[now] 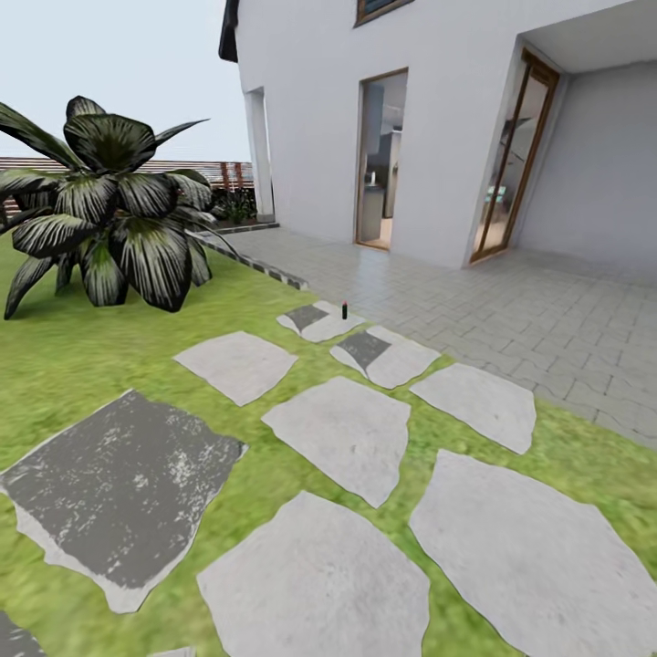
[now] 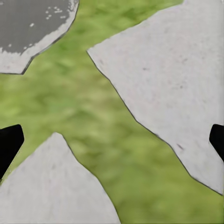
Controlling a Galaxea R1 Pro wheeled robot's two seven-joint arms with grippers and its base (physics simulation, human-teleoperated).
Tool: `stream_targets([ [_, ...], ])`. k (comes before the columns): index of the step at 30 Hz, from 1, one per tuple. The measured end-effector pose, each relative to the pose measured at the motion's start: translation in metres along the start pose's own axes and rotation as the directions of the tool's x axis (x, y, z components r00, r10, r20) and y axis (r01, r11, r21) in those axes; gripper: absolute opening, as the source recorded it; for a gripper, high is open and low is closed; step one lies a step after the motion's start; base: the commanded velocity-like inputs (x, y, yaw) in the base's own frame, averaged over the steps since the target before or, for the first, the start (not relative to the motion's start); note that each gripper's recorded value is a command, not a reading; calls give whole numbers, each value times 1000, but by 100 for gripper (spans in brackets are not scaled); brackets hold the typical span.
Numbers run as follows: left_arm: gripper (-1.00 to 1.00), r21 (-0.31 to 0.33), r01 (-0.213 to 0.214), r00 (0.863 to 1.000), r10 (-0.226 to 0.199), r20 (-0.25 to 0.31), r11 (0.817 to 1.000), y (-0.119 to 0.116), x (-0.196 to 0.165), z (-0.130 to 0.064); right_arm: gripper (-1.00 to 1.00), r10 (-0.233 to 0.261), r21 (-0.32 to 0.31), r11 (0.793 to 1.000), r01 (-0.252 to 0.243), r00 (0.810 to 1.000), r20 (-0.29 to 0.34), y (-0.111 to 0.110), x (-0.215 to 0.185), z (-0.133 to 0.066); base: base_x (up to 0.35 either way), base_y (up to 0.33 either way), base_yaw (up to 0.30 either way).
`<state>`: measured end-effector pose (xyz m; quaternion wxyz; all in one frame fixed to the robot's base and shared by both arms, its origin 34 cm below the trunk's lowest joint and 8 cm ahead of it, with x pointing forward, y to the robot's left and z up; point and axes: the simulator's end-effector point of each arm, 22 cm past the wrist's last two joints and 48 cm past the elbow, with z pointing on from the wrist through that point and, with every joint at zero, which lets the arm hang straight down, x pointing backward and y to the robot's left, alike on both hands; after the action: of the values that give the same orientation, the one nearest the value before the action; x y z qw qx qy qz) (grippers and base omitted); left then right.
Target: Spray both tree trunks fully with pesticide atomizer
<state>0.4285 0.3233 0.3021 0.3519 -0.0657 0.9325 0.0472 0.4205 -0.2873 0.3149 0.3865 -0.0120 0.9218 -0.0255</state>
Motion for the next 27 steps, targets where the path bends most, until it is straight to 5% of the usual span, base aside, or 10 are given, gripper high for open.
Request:
stream_targets([
  [17,100,-1,2,1000,-2,0,1000,0,0,0,100,0,0,1000,0,1000,0,0,0,0,340,0,-3],
  [27,100,-1,2,1000,-2,0,1000,0,0,0,100,0,1,1000,0,1000,0,0,0,0,340,0,-160],
])
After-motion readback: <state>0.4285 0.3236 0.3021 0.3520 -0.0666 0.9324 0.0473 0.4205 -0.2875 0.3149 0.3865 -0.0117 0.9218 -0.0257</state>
